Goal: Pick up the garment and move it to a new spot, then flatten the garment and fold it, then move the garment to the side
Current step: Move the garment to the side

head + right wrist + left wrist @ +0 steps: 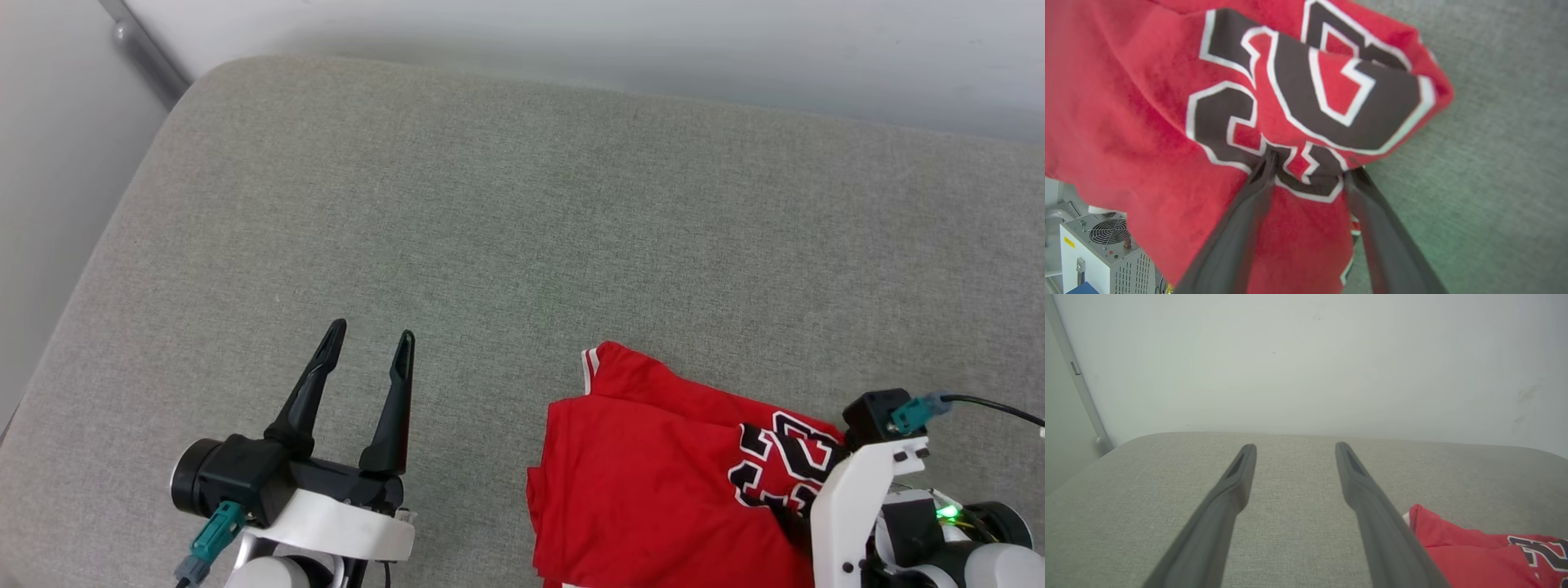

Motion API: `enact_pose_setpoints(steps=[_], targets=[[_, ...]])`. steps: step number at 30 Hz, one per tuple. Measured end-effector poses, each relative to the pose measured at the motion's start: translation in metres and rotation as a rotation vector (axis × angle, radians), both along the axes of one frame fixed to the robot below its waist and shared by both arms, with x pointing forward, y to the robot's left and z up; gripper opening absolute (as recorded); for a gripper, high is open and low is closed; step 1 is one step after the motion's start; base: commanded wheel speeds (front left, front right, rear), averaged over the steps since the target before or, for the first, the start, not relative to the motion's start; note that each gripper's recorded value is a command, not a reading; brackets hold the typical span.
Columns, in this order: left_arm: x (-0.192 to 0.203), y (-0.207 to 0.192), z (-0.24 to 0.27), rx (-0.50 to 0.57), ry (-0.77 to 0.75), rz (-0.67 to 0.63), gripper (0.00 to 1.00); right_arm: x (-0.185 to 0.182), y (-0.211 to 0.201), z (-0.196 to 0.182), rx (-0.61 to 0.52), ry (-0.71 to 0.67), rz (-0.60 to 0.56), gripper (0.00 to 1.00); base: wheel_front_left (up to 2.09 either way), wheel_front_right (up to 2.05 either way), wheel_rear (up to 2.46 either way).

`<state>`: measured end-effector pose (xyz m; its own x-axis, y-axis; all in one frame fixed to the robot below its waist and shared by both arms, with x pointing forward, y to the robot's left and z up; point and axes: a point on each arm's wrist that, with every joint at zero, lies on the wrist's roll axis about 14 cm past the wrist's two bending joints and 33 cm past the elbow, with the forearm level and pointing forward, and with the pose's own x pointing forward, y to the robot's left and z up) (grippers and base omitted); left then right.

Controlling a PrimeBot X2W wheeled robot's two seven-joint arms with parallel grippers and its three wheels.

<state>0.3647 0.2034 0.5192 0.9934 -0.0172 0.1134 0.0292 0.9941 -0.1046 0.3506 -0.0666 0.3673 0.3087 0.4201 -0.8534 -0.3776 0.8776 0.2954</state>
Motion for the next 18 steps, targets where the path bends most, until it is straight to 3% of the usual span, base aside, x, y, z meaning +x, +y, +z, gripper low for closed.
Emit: enact_pose_setpoints(steps=[8,14,18], targets=[[0.004,-0.007,0.001,-0.010,-0.007,-0.018,1.00,0.014,-0.003,0.008,-0.048,-0.114,0.060,0.00,0.00,0.00,0.00],[0.017,-0.038,-0.001,-0.032,-0.009,-0.116,1.00,0.039,-0.038,0.034,-0.252,-0.307,0.204,0.00,0.00,0.00,0.00],[0.030,-0.072,-0.006,-0.049,-0.004,-0.223,1.00,0.053,-0.074,0.056,-0.383,-0.380,0.240,0.00,0.00,0.00,0.00]])
